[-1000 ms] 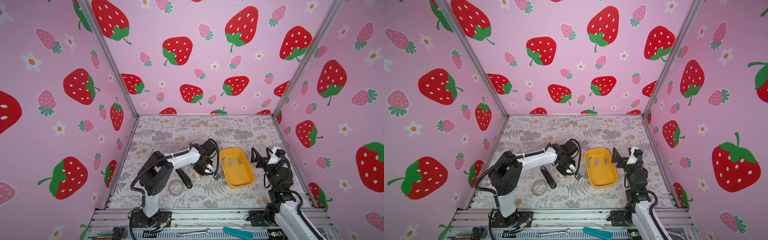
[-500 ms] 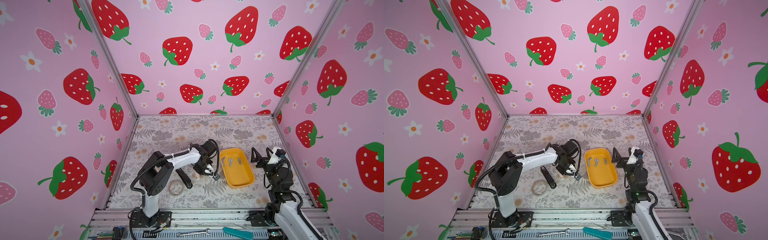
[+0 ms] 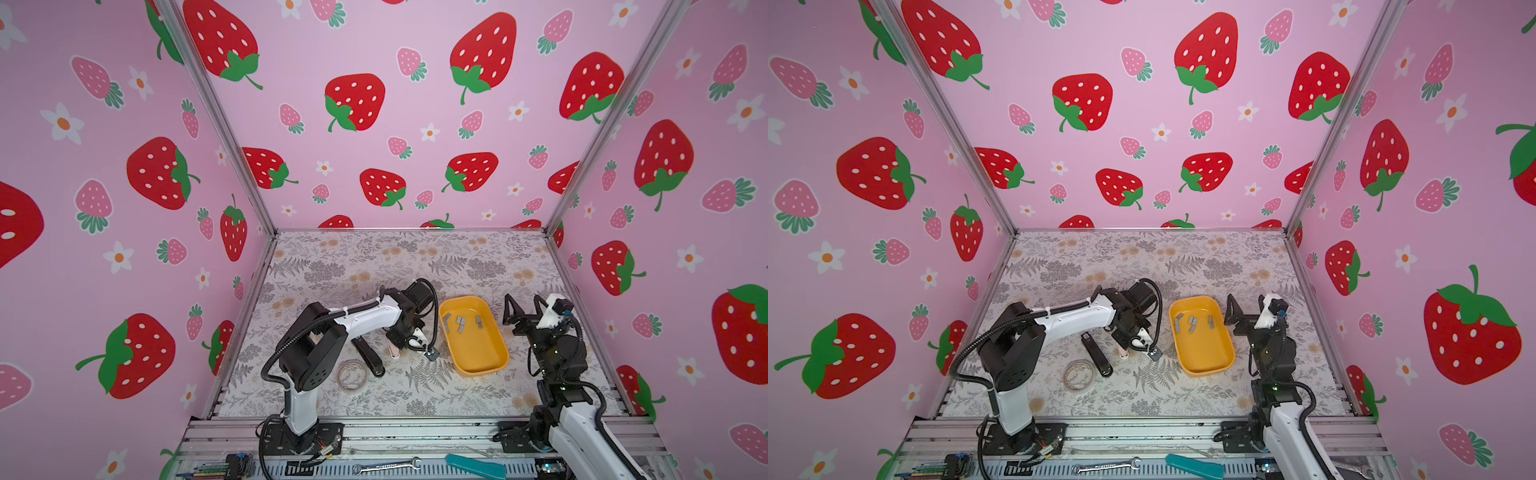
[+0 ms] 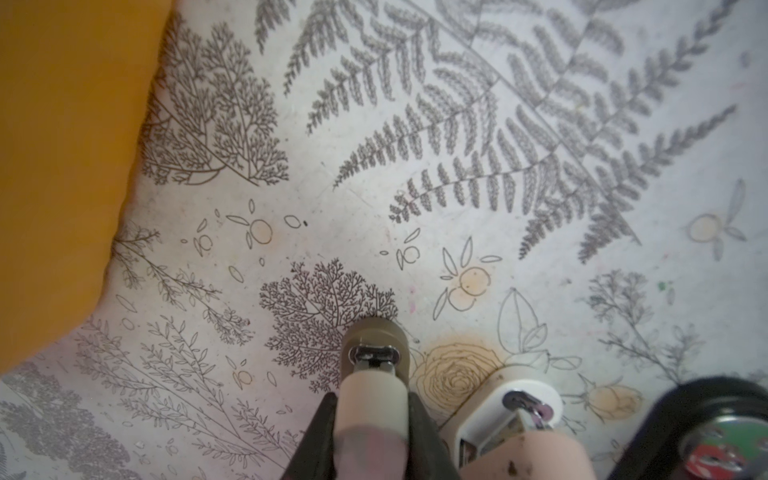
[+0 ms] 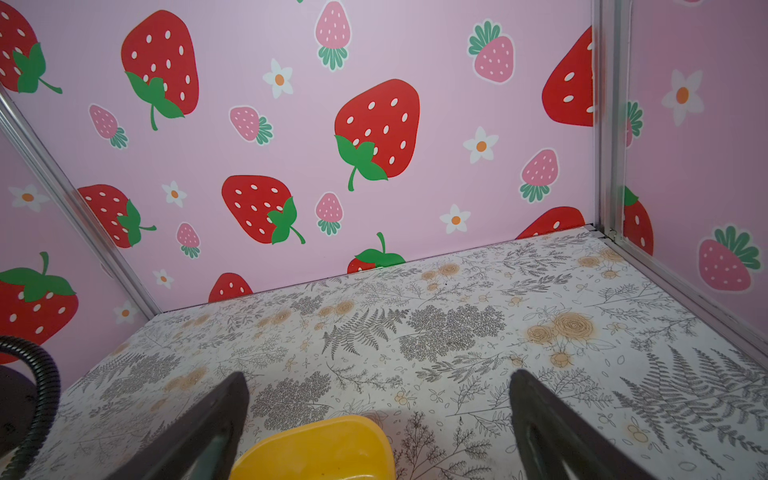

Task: Load the staples into the stapler
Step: 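Lower the left gripper onto the white-and-pink stapler and close on it, then lift the white-and-pink stapler off the table with the left gripper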

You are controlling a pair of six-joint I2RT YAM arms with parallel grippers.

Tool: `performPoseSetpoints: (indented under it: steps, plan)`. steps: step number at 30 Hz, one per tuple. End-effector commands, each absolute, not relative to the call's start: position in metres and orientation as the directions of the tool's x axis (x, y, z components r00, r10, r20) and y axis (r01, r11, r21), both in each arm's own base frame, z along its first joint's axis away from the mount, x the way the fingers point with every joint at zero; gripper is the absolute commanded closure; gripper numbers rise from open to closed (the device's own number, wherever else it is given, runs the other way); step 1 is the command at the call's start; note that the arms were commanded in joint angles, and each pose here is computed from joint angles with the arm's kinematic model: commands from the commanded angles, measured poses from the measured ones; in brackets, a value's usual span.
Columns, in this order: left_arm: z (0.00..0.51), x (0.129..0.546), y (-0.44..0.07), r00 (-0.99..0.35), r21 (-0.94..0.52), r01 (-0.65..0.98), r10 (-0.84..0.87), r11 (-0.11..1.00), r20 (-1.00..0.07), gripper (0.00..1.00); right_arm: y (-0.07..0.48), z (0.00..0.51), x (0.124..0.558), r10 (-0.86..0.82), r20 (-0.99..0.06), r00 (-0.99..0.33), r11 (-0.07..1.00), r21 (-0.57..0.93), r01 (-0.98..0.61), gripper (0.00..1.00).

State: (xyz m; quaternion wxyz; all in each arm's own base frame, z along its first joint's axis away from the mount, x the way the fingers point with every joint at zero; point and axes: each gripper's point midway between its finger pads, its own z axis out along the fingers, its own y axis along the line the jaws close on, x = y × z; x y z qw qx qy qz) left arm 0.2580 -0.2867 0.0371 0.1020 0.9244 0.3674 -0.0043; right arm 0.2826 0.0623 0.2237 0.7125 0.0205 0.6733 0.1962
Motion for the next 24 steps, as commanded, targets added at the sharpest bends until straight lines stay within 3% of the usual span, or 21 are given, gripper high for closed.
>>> performPoseSetpoints:
  steps: [1, 6, 11, 15, 19, 24]
  plan:
    - [0.032, 0.252, -0.285, 0.742, 0.155, 0.669, 0.664, -0.727, -0.095, 0.84, 0.056, 0.229, 0.281, 0.341, -0.939, 0.052, 0.918, 0.321, -0.231, 0.01]
    - [0.05, 0.258, -0.288, 0.732, 0.211, 0.676, 0.675, -0.706, -0.091, 1.0, 0.05, 0.23, 0.279, 0.374, -0.925, 0.072, 0.912, 0.352, -0.211, 0.01]
    - [0.102, 0.271, -0.294, 0.634, 0.333, 0.753, 0.762, -0.567, -0.136, 1.0, 0.048, 0.232, 0.278, 0.385, -0.92, 0.077, 0.909, 0.364, -0.202, 0.01]
    - [0.154, 0.312, -0.304, 0.361, 0.465, 0.853, 0.911, -0.237, -0.198, 1.0, 0.059, 0.237, 0.277, 0.389, -0.92, 0.056, 0.894, 0.362, -0.264, 0.01]
    - [0.202, 0.339, -0.297, 0.102, 0.491, 0.871, 0.968, 0.024, -0.228, 1.0, 0.073, 0.24, 0.276, 0.372, -0.928, 0.04, 0.879, 0.338, -0.338, 0.01]
    - [0.233, 0.327, -0.307, -0.084, 0.366, 0.889, 0.883, 0.276, -0.462, 1.0, 0.087, 0.245, 0.274, 0.353, -0.935, 0.021, 0.862, 0.316, -0.397, 0.01]
